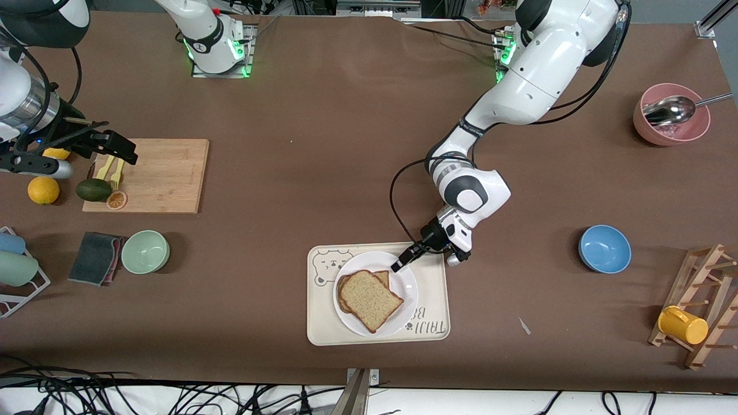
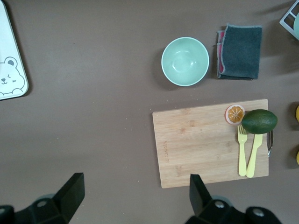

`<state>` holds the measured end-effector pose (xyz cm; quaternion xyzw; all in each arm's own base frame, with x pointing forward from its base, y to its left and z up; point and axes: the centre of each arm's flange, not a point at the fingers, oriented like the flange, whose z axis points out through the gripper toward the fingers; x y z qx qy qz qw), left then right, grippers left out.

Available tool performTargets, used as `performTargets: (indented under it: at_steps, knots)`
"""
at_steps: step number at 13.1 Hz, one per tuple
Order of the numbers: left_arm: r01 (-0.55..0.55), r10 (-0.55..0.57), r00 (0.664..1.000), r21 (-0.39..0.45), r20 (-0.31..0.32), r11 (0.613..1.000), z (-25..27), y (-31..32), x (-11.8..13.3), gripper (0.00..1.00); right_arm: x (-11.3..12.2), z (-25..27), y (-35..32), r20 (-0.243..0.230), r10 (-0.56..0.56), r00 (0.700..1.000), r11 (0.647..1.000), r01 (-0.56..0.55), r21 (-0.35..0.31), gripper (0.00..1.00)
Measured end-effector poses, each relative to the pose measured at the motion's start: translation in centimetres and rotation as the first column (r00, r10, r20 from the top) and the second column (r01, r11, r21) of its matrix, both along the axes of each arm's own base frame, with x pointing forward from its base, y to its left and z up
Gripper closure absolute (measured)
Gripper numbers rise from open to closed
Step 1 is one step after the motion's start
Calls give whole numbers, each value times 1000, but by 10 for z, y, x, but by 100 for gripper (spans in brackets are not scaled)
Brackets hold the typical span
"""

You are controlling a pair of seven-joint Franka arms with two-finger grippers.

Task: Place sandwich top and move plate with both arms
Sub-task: 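Slide the white plate with the left gripper onto the bear tray, then open the left gripper and lift it off the plate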

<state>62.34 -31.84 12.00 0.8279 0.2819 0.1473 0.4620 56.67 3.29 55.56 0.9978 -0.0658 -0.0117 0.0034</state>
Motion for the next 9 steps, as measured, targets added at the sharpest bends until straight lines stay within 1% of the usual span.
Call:
performTargets:
  at_steps: [3, 5, 6, 8, 9]
  knots:
    - [20, -20, 1000, 19, -11, 1000, 9, 1, -15, 29, 0, 0, 0, -1, 0, 1000, 1000, 0, 0, 0]
    - [50, -49, 998, 45, -31, 998, 21, 2, -40, 7, 0, 0, 0, -1, 0, 1000, 1000, 0, 0, 0]
    - [68, -65, 997, 62, -46, 996, 26, 4, -56, 0, 0, 0, 0, -1, 0, 1000, 1000, 0, 0, 0]
    - [92, -86, 994, 98, -66, 991, 41, 13, -85, 0, -2, -1, 0, -15, 0, 1000, 1000, 0, -1, 0]
    - [91, -84, 994, 120, -62, 989, 54, 21, -93, 0, -2, 0, -1, -16, -1, 1000, 1000, 1, -1, 0]
